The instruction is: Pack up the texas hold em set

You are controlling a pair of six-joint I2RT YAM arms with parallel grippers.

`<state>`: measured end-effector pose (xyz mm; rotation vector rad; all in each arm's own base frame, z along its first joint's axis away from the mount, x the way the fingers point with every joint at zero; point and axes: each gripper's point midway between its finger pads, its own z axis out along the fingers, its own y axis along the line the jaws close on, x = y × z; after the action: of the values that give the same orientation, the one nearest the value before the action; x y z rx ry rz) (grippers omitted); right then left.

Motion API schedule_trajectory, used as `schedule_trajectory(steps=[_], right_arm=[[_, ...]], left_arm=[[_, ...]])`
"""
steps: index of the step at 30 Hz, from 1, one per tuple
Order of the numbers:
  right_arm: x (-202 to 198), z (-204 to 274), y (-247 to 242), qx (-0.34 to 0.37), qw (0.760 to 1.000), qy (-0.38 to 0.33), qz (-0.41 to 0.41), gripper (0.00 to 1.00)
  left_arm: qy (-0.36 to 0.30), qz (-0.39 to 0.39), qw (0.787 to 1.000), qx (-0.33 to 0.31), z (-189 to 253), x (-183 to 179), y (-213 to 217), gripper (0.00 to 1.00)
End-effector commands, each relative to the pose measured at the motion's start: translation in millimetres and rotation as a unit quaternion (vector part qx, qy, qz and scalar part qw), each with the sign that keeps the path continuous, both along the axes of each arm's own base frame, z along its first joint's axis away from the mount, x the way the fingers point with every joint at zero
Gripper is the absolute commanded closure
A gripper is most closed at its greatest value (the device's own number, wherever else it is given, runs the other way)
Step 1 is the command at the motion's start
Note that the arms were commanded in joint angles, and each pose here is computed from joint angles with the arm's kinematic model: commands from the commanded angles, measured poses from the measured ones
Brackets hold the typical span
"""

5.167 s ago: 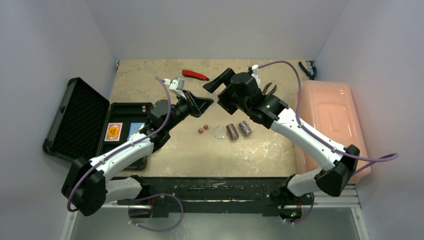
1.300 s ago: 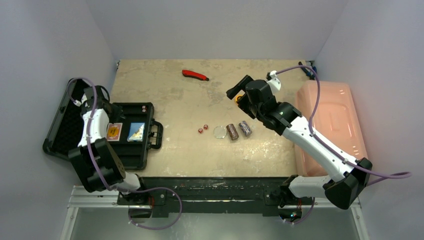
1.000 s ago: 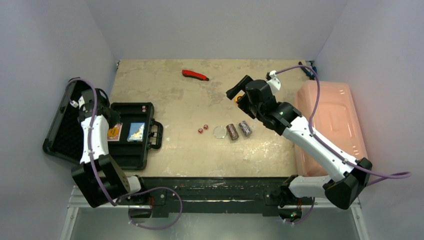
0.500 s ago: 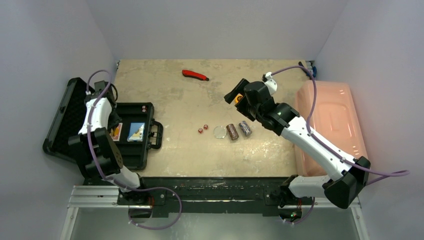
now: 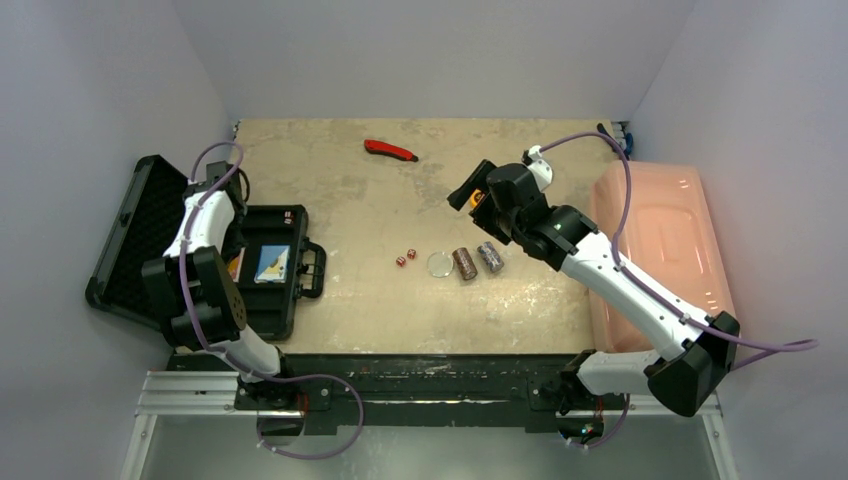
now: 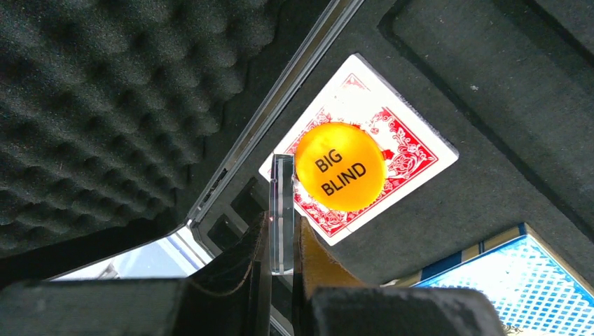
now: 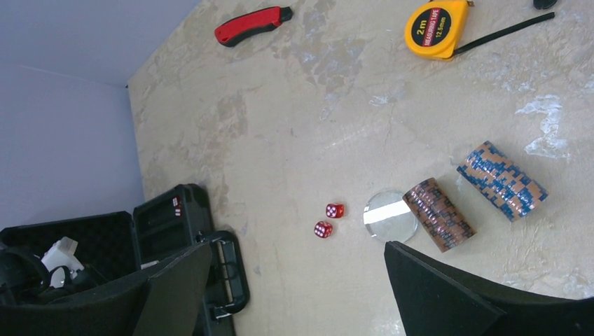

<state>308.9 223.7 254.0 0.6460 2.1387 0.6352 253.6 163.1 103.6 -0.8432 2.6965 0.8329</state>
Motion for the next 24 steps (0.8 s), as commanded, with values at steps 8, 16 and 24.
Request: schedule_trajectory(steps=[8, 16, 24], right_arm=[[-4, 24, -9, 0.012, 1.000, -0.023, -0.007, 0.01], [-4, 29, -10, 0.013, 1.000, -0.027, -0.007, 0.01], [-3, 28, -11, 0.007, 0.999, -0.030, -0.007, 0.01]], left_arm=[[-0.024, -0.006, 0.999, 0.022, 17, 10, 2, 0.46], [-0.061, -0.011, 0.998, 0.015, 26, 15, -4, 0.34], [-0.140, -0.037, 0.989, -0.010, 45, 22, -20, 0.01]])
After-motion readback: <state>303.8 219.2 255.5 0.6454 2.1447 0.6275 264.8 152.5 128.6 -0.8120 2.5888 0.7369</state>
